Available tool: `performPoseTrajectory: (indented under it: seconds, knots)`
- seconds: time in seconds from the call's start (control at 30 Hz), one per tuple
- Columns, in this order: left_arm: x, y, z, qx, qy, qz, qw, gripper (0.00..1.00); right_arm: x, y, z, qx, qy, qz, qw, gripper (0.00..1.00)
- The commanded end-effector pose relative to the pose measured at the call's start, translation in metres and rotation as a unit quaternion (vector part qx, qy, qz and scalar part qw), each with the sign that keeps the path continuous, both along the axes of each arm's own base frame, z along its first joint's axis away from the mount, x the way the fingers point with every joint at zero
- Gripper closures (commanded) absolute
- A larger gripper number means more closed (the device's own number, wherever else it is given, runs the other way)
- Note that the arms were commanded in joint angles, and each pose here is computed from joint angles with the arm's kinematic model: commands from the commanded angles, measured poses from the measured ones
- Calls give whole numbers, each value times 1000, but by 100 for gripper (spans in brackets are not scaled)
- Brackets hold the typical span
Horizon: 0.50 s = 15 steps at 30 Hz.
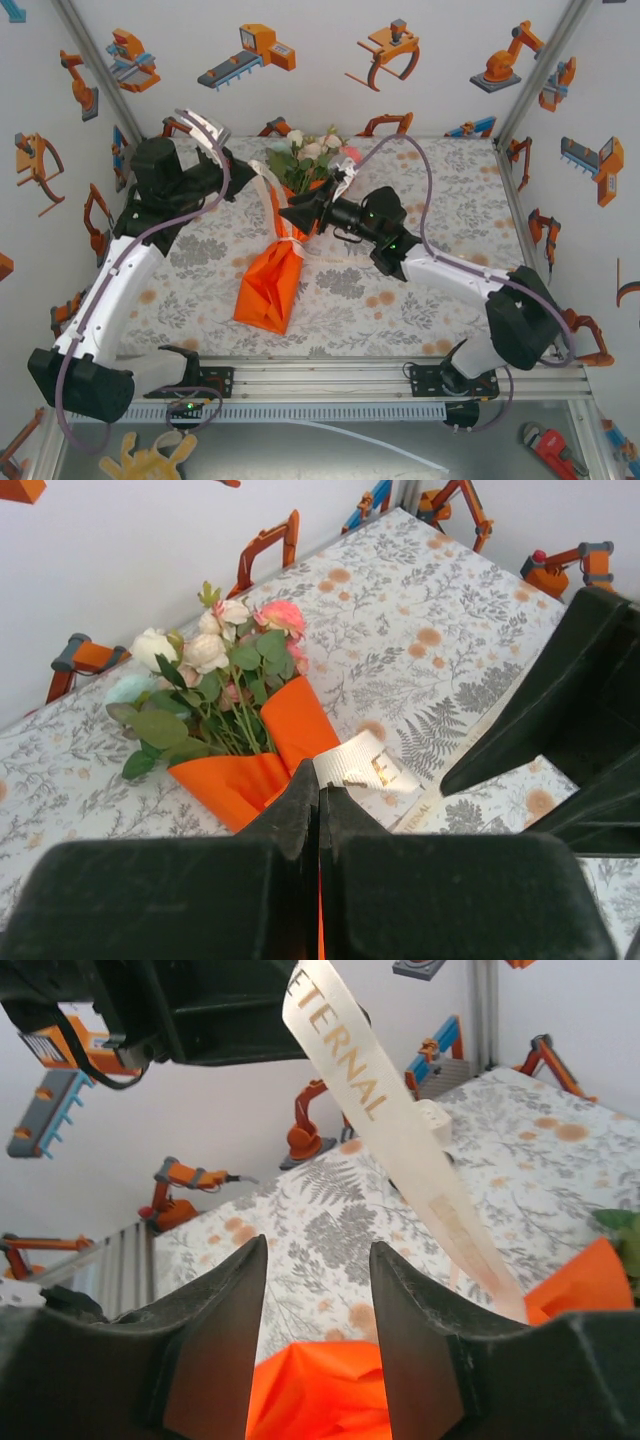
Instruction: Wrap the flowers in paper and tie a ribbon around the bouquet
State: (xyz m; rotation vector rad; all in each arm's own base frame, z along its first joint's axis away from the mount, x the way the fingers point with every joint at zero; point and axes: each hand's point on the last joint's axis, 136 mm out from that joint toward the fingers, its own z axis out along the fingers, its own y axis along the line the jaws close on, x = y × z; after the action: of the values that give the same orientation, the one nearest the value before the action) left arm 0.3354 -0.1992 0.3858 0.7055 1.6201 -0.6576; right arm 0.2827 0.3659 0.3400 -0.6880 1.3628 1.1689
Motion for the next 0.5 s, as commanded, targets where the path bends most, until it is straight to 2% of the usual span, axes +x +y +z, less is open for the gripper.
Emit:
performPoseTrajectory:
  seconds: [0.0,0.1,0.2,0.3,0.37,0.47]
  knots:
    - [-5,0,-12,4,34,-9,999,100,-5,-14,13,-33,-77,-38,996,51]
    - [-9,-4,-13,1,38,-25,999,100,7,-16,10,-83,-109,-71,988,43]
    - [-10,-5,-11,-2,37,-26,999,100,9,7,11,-124,-132,-17,983,42]
    - [-11,-6,-8,-5,36,-29,999,100,14,30,15,-114,-138,21,984,36]
    - [-13,-7,-5,-6,33,-35,999,100,21,38,15,-102,-157,24,982,37]
    - [-14,-7,-3,-7,30,-34,999,100,17,56,21,-91,-159,73,980,44]
